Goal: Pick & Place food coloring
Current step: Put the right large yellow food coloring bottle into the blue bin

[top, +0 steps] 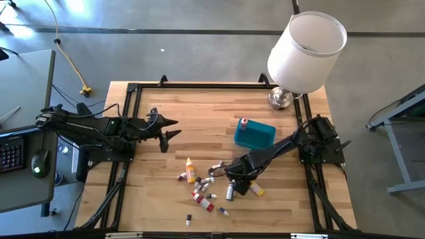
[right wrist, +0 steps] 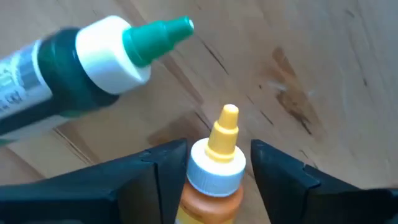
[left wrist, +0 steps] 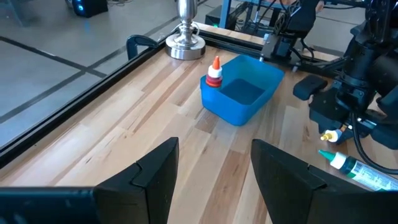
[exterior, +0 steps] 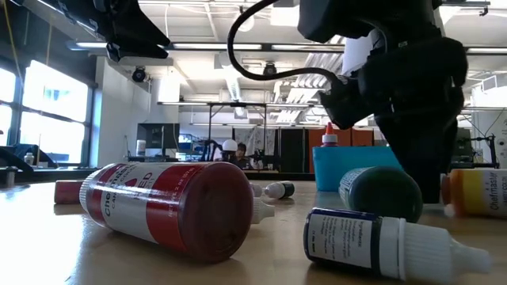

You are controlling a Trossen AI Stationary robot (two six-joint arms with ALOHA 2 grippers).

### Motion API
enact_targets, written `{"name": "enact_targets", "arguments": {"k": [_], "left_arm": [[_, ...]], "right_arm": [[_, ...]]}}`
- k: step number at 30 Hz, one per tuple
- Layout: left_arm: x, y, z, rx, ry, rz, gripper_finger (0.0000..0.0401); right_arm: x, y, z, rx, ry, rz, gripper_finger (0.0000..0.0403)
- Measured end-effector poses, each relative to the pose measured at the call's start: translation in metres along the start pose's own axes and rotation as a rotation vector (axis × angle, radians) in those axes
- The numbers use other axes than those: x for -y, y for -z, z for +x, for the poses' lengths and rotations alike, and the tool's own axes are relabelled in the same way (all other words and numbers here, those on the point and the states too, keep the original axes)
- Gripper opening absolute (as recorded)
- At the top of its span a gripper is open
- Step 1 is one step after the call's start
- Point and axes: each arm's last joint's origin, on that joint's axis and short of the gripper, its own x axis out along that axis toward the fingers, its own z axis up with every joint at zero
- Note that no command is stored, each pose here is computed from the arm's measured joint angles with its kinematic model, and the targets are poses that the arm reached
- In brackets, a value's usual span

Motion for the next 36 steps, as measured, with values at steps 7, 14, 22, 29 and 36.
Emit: {"name": "enact_targets", "arguments": {"k": [7, 14, 22, 29, 36], "left_arm": [[0.0, 0.0, 0.0, 0.0, 0.0, -0.007, 0.0198], [0.0, 0.0, 0.0, 0.0, 0.0, -0.007, 0.0198], [0.0, 0.0, 0.0, 0.0, 0.0, -0.007, 0.0198], [0.0, 0.0, 0.0, 0.001, -0.001, -0.008, 0.0198], [0.0, 0.0, 0.0, 0.004, -0.002, -0.01, 0.0198]], "right_arm": [[0.003, 0.002, 0.0, -0.025, 0.034, 0.01, 0.0196], [0.004, 0.001, 0.0, 0.0, 0.047, 0.037, 0.0172], [0.004, 0.001, -0.001, -0.013, 0.036, 0.077, 0.0111], [-0.003, -0.015, -0.008, 0.065, -0.067, 0.055, 0.0114], [-0.02, -0.04, -0.051, 0.315, -0.014, -0.152, 0.0112]]}}
